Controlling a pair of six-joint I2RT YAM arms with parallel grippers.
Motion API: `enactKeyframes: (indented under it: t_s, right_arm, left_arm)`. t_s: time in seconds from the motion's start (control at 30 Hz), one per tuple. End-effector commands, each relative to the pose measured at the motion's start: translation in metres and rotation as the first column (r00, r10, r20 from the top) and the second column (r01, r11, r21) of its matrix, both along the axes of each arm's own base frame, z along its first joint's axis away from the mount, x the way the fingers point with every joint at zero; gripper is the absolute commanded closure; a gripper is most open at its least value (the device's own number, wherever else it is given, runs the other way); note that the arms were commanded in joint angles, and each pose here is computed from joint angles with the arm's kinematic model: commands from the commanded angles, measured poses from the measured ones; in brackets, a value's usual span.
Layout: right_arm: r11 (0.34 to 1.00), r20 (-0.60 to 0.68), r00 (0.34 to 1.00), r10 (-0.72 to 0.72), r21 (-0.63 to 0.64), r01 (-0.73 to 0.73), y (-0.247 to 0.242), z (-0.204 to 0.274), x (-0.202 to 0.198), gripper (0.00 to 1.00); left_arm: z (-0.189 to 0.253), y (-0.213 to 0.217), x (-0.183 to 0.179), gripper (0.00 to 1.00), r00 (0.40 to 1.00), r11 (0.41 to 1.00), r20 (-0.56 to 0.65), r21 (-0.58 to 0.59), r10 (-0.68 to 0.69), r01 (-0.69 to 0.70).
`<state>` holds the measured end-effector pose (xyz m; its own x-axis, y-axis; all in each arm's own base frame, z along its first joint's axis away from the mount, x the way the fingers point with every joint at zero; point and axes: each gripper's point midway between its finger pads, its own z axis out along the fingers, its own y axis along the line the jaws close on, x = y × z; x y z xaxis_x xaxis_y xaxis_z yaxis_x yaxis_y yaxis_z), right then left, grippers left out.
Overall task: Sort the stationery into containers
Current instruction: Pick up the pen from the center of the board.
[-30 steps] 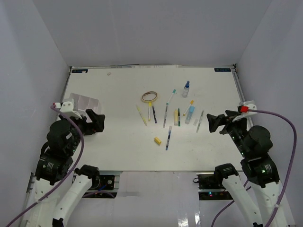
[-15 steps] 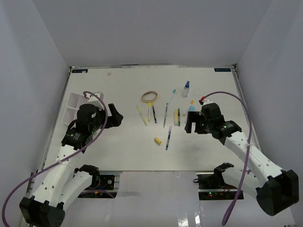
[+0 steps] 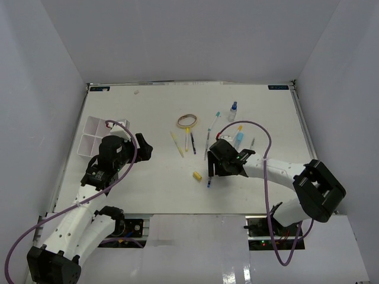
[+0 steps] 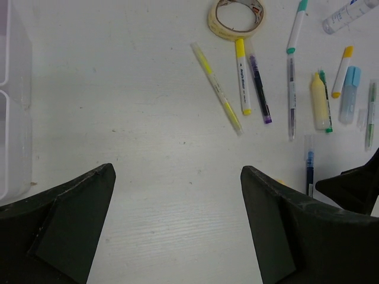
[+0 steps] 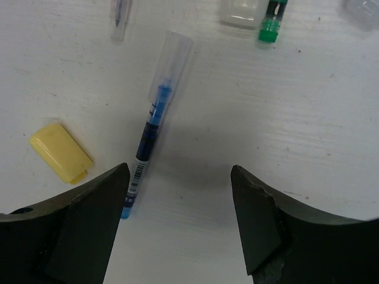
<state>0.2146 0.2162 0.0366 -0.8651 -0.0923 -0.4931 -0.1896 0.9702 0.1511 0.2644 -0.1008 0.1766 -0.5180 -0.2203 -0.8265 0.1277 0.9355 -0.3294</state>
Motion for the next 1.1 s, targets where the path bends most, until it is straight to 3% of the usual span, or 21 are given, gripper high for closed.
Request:
enactKeyframes:
  t_s: [0.0, 0.2, 0.6, 0.7, 0.93, 1.07]
  right_arm:
    - [0.995, 0.095, 0.993, -0.065, 0.078, 0.057, 0.03, 0.022, 0.022, 0.26]
    - [0.995, 0.107, 0.992, -0.069, 0.084, 0.06, 0.045, 0.018, 0.02, 0.33]
    - [0.996, 0.069, 0.995, -0.076, -0.051, 0.08, 0.034, -0.02, 0.003, 0.49]
    - [0.994, 0.057, 0.995, -0.082, -0.061, 0.086, 0.026, -0.025, -0.003, 0.57]
    - [0.997, 0.073, 0.995, -0.073, -0.024, 0.075, 0.009, -0.021, -0.017, 0.89]
    - [1.0, 0.139, 0.99, 0.0, 0.01, -0.001, 0.016, 0.0, -0.015, 0.92]
  left_arm:
    - [0.013, 0.001, 0.005, 0.02, 0.998, 1.0, 0.055, 0.0, 0.007, -0.007]
    - [0.014, 0.0, 0.004, 0.02, 0.998, 1.0, 0.059, -0.004, 0.002, -0.002]
    - [0.015, 0.0, 0.003, 0.02, 0.998, 1.0, 0.063, -0.006, 0.003, -0.002]
    - [0.014, 0.0, 0.003, 0.02, 0.998, 1.0, 0.059, -0.008, 0.004, -0.004]
    - [0.015, -0.007, 0.002, 0.02, 0.998, 0.999, 0.047, -0.031, -0.028, 0.03]
    - [0.027, -0.031, -0.006, 0.02, 0.991, 0.984, 0.02, -0.12, -0.131, 0.132]
